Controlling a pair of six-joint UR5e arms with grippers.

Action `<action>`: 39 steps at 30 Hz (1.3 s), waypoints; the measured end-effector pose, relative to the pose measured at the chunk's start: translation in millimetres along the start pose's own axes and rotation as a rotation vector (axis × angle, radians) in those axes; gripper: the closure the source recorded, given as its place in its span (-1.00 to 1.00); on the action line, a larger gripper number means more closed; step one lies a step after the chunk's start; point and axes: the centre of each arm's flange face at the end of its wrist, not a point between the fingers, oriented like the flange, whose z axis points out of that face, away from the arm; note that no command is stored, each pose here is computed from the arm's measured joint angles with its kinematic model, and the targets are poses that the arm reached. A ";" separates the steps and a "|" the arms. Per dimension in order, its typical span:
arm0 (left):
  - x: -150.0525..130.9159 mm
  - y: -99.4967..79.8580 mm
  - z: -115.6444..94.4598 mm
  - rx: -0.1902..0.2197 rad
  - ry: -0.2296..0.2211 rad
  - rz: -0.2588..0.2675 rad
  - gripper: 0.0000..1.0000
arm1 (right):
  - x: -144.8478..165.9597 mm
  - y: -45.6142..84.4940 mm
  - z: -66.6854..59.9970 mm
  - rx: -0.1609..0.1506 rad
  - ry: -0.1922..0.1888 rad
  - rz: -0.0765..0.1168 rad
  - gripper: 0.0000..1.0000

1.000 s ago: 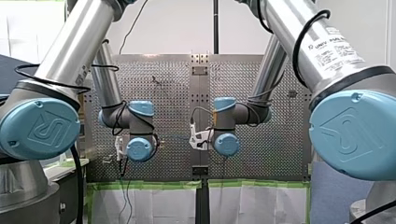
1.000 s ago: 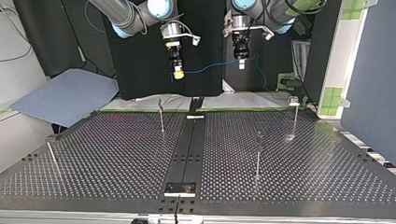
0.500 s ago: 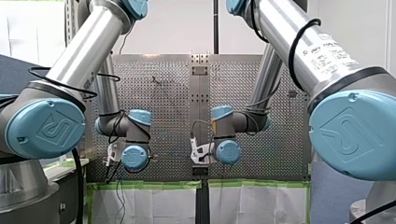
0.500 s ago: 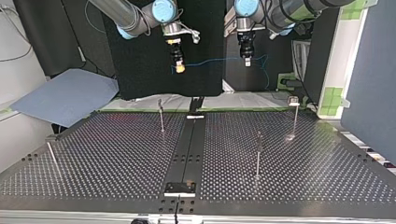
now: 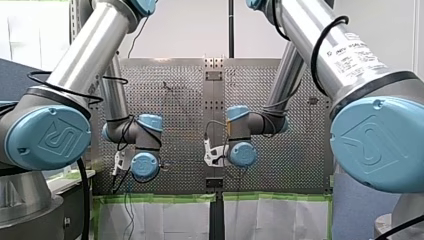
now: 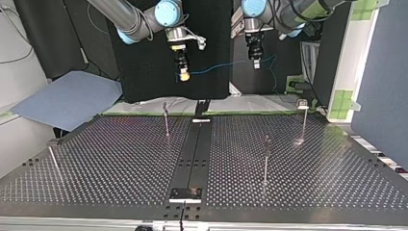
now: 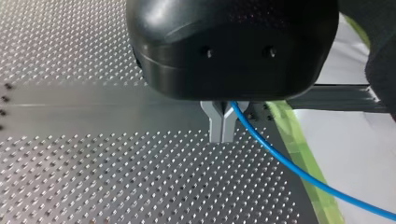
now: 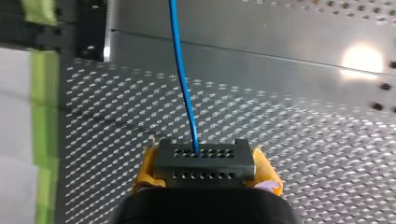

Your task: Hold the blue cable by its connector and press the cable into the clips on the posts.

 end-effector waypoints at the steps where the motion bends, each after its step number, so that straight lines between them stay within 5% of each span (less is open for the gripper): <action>1: -2.2 1.0 0.1 -0.003 0.001 -0.006 1.00 | 5.8 -0.9 1.0 0.004 0.009 0.007 1.00; 13: -36.4 11.7 -3.8 -0.017 0.002 -0.075 1.00 | 77.2 -4.9 4.7 0.102 0.105 0.131 1.00; 16: -45.9 14.1 -3.4 -0.022 -0.001 -0.102 1.00 | 97.6 -4.1 4.8 0.113 0.137 0.149 1.00; 21: -69.4 14.5 4.8 -0.045 -0.026 -0.140 1.00 | 125.7 -2.8 7.5 0.117 0.172 0.161 1.00; 31: -120.7 17.5 18.8 -0.096 -0.080 -0.193 1.00 | 139.5 -4.8 17.1 0.124 0.166 0.159 1.00; 39: -145.4 26.1 18.1 -0.115 -0.082 -0.207 1.00 | 152.6 -7.4 26.0 0.138 0.172 0.160 1.00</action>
